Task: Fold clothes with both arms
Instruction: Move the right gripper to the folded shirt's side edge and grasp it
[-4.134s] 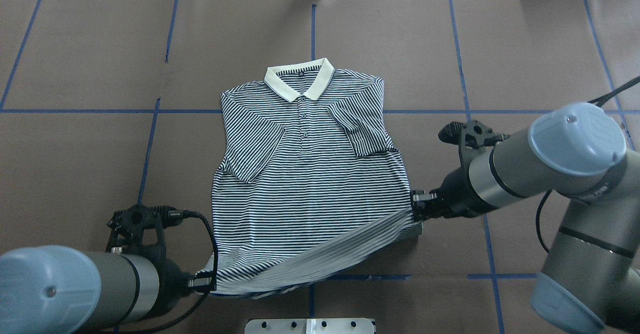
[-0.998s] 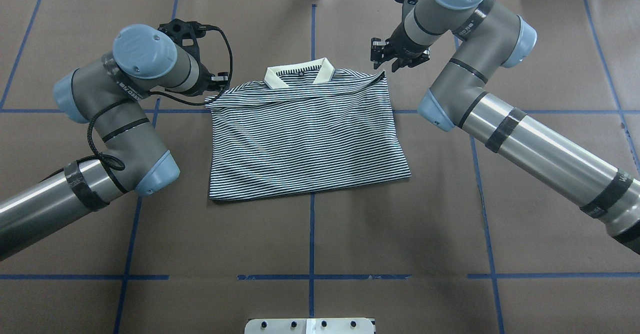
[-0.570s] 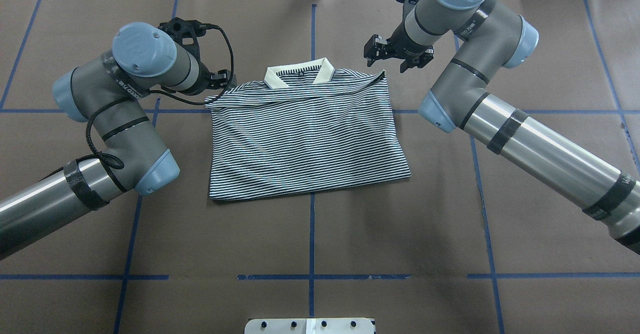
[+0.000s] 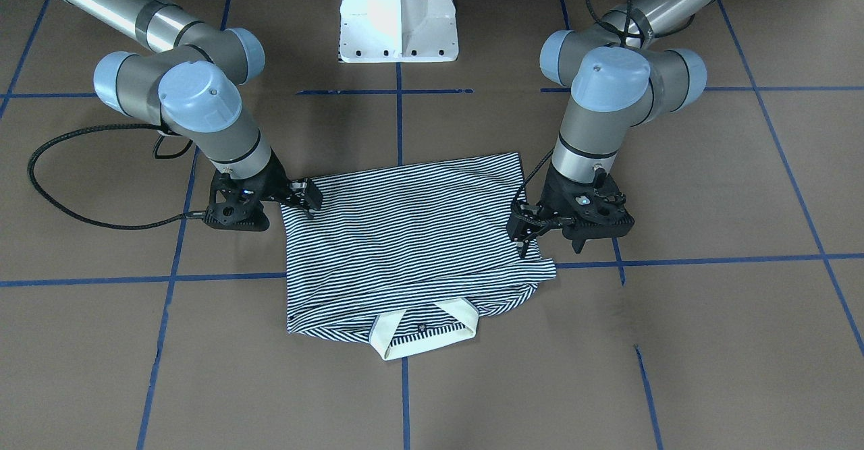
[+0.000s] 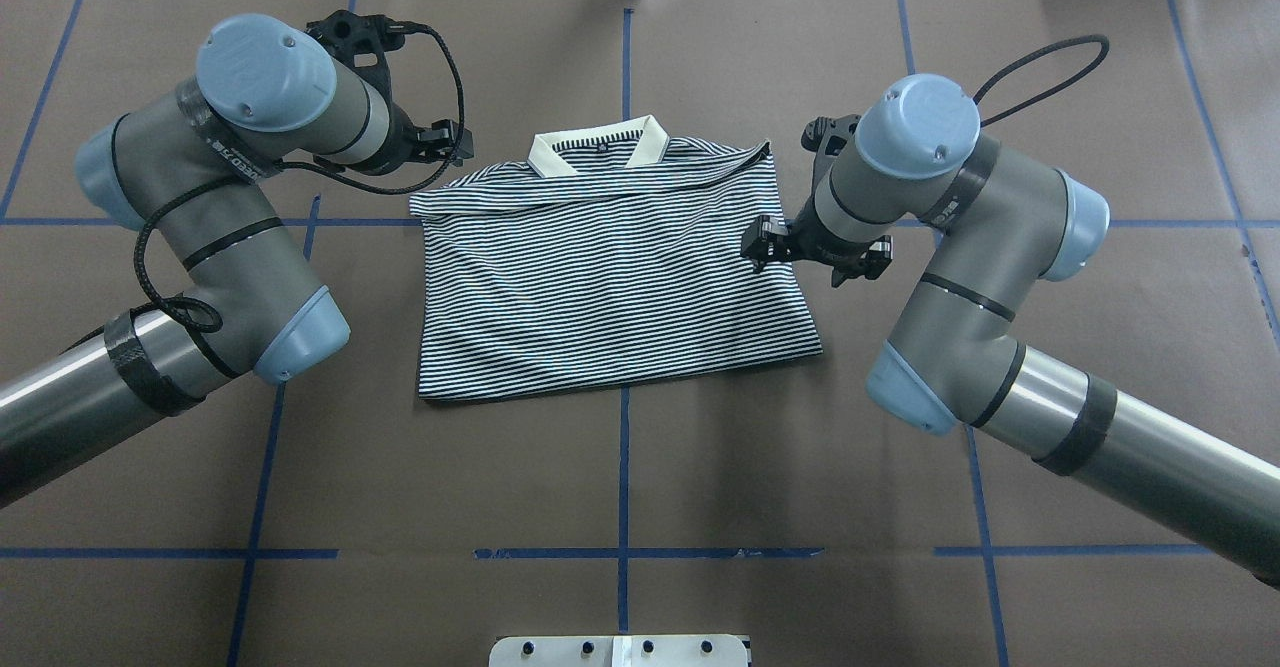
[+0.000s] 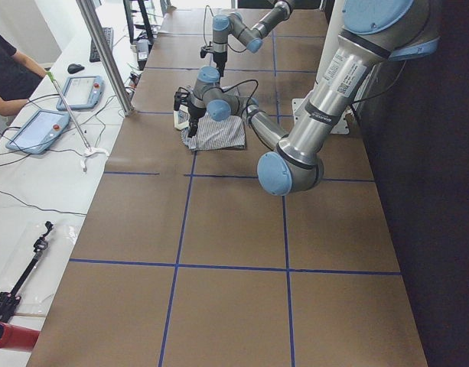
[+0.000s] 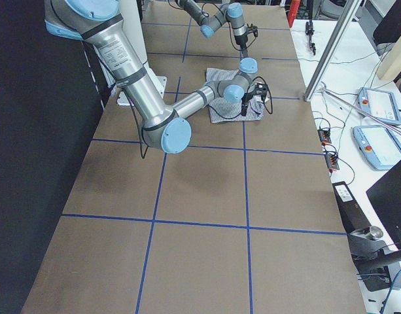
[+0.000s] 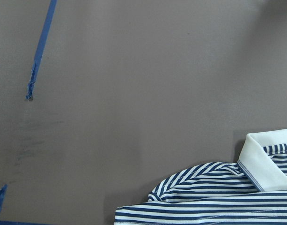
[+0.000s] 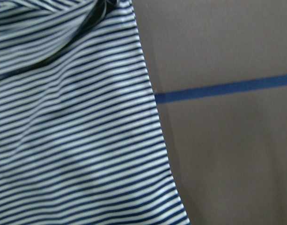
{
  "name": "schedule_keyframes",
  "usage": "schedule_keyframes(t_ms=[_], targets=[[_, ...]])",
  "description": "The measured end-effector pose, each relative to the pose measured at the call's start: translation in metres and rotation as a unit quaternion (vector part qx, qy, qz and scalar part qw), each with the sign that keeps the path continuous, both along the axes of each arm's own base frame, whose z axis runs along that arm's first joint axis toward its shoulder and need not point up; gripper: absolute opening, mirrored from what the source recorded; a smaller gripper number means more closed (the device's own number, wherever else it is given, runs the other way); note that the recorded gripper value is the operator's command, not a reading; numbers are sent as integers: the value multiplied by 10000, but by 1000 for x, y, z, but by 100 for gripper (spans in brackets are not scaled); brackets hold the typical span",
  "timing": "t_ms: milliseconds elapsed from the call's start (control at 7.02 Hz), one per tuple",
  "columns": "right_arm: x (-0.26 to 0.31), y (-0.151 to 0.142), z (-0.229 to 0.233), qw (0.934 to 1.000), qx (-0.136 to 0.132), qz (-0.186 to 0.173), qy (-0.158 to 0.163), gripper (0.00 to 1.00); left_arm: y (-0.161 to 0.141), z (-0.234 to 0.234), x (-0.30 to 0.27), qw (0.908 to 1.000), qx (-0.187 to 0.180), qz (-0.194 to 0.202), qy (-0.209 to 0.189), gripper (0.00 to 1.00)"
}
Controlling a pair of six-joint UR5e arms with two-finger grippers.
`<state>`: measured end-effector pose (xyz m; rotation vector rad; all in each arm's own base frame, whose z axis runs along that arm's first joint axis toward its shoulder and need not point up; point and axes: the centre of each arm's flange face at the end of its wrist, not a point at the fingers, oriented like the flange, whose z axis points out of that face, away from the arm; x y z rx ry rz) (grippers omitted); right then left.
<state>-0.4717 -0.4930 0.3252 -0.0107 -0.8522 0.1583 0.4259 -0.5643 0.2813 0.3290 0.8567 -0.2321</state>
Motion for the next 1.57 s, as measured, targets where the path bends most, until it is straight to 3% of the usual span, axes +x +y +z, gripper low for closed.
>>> schedule_keyframes(t_ms=[570, 713, 855, 998, 1140, 1568], targets=[[-26, 35, 17, 9996, 5, -210, 209, 97, 7, -18, -6, 9999, -8, -81, 142, 100], [-27, 37, 19, 9995, 2, -232, 232, 86, 7, -19, -7, 9998, -17, -94, 160, 100], [-28, 38, 22, 9994, -2, -247, 252, 62, 8, -20, -7, 9998, -22, -97, 167, 100], [-27, 39, 26, 9993, -9, -262, 272, 24, 8, -20, -7, 9998, -23, -98, 170, 100], [-27, 39, 27, 9992, -10, -277, 279, 0, 8, -19, -7, 9998, -29, -99, 165, 100], [-23, 37, 26, 9993, -13, -296, 249, 0, 8, -18, -9, 9998, -23, -110, 167, 100]])
